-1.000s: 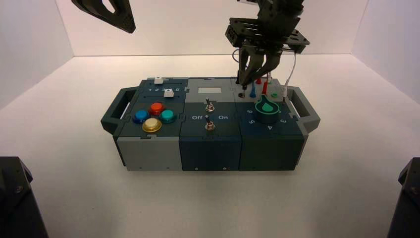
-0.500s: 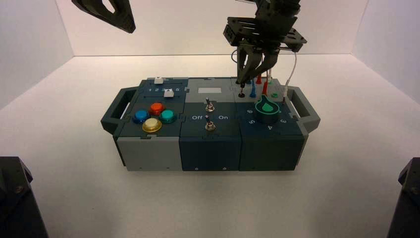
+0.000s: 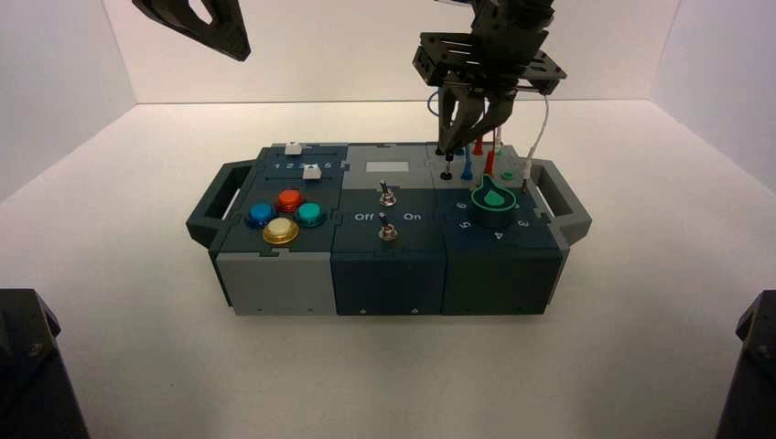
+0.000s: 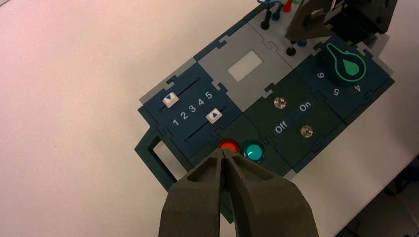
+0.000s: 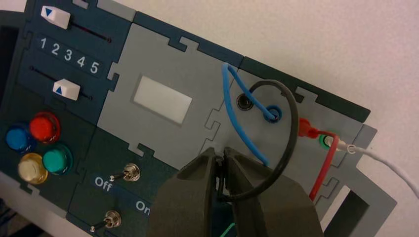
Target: Insert the black wire.
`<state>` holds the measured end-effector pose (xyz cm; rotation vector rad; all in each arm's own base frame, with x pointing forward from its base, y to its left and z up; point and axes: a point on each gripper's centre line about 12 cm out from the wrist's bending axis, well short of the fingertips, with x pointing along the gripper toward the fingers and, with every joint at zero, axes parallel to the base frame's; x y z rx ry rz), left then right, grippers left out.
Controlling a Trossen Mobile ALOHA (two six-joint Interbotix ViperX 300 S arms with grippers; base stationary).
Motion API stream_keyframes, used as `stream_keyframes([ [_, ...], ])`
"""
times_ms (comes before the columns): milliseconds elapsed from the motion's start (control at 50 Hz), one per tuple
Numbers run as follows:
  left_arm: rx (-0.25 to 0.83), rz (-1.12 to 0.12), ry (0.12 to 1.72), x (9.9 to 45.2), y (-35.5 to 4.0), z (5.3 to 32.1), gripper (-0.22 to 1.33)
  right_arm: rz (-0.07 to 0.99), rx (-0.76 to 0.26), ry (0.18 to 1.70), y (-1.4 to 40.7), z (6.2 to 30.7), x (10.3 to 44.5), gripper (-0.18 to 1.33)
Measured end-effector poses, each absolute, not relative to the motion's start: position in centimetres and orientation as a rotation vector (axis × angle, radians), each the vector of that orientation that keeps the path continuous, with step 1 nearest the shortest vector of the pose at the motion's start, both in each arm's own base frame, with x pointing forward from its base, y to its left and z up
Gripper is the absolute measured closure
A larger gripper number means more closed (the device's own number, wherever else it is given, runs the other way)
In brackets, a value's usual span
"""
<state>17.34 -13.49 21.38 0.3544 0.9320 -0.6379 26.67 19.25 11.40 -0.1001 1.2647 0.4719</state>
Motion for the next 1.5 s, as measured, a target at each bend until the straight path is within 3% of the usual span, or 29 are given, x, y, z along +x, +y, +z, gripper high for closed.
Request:
stream_keyframes([
  [1500, 0.357, -0.638, 0.93, 17.34, -13.47, 21.41, 1.28, 0.474, -0.098, 1.277, 19.26, 11.81, 26.54, 1.11],
])
